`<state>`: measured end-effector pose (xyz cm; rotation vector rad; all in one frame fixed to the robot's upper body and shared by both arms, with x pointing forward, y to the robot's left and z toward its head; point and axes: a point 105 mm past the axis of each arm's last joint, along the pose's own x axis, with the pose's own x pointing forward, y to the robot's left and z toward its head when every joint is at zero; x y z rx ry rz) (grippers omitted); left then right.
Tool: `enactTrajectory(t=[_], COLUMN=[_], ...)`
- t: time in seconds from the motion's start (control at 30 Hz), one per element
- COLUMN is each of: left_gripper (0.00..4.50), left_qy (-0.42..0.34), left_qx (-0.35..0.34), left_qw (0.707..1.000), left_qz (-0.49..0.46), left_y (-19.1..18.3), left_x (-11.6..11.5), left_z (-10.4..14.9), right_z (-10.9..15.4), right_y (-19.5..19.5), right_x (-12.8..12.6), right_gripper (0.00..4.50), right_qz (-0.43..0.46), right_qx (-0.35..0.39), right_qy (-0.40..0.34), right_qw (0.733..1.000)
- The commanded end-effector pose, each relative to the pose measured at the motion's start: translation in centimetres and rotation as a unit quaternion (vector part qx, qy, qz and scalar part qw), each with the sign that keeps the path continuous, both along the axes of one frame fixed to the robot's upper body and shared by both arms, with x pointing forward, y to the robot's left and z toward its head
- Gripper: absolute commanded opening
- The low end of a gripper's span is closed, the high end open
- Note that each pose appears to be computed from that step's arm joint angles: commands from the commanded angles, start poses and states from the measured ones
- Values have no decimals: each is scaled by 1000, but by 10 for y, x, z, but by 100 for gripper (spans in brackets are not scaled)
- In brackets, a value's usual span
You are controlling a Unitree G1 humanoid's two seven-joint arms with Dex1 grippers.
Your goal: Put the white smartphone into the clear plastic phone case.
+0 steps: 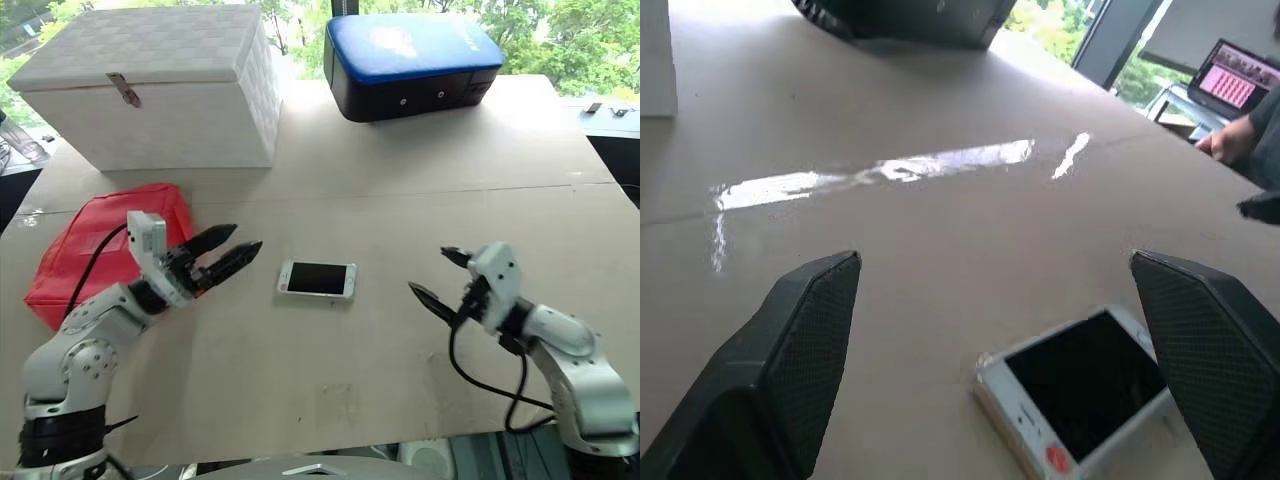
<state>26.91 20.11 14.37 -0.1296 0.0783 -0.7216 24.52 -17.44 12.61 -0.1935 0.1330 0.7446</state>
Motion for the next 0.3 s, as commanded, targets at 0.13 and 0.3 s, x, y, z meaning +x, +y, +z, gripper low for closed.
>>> enactTrajectory(t=[0.13, 0.3], left_gripper=[439, 439], left_qy=[1, 20], left_qx=[64, 82], left_qw=[997, 996], left_qz=[-37, -20], left_y=[-5, 5], left_x=[-35, -41], left_z=[-9, -21], right_z=[16, 7], right_y=[-32, -54], right_x=[-16, -19], right_gripper=[450, 450], right_qz=[-9, -39], right_qx=[-49, -80], right_qy=[-39, -36], right_qw=[998, 995])
